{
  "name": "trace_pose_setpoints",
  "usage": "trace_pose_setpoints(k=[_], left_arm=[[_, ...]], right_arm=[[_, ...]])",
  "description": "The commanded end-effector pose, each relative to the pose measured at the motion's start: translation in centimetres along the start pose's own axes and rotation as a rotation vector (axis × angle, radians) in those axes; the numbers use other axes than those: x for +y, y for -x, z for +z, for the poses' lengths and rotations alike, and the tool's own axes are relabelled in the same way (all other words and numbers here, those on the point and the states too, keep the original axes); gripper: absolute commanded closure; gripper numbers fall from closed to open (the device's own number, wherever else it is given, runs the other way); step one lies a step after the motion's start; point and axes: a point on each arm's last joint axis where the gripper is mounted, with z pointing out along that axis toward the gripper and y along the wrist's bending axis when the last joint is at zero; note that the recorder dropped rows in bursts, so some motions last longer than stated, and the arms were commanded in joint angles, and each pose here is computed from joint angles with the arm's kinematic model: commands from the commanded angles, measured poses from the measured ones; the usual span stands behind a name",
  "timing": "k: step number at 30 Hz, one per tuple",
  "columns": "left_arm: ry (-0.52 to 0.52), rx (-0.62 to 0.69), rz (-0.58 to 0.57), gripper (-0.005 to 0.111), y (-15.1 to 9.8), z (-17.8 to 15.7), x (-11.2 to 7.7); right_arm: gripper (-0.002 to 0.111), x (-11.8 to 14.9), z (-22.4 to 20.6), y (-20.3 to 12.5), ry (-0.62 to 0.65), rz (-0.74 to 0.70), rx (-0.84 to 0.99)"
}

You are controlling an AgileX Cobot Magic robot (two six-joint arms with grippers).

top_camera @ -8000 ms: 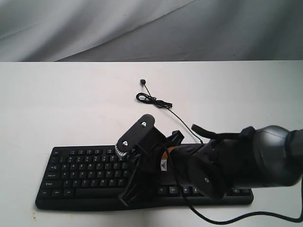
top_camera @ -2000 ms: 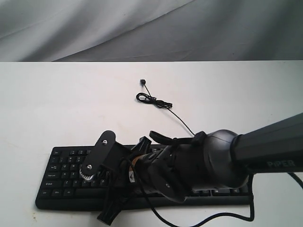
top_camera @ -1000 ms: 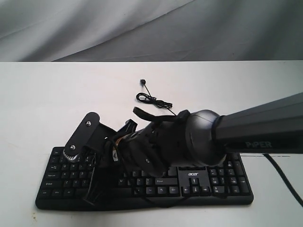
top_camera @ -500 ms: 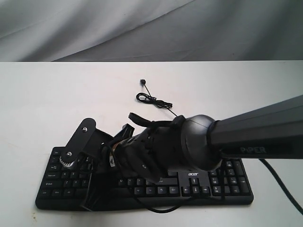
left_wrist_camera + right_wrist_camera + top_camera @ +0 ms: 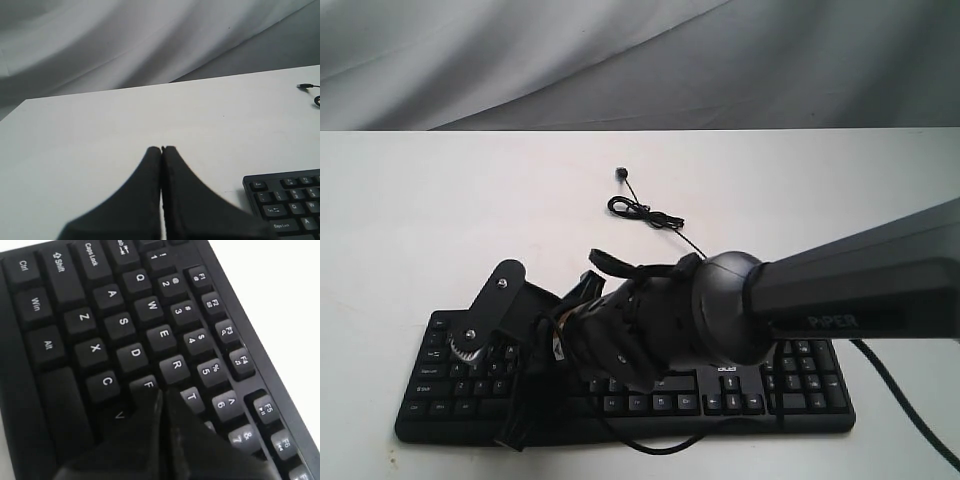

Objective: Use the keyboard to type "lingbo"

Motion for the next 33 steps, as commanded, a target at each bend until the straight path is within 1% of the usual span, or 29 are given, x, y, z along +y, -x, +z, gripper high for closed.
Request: trace_pose_setpoints(k=[1,12,21,28,33], left_arm=[[-0.008,-0.011,-0.005,0.107,0.0,0.0,-0.1],[-0.008,-0.011,-0.005,0.107,0.0,0.0,-0.1],[-0.008,-0.011,-0.005,0.107,0.0,0.0,-0.1],[-0.008,-0.011,-0.005,0.107,0.0,0.0,-0.1],[-0.008,-0.011,-0.005,0.107,0.0,0.0,-0.1]], right_arm=[[0.108,-0.1,-0.2,0.2,-0.001,-0.002,-0.006],[0.108,-0.6,-3.1,2.0,-0.014,-0.011,-0.052],[0.108,0.1,-3.6,0.0,-0.002,0.021,-0.020],[0.108,0.4,-3.5,0.4,-0.012,0.012,-0.071],[0.108,1.0,-2.7,-0.1,0.000,0.003,-0.050]])
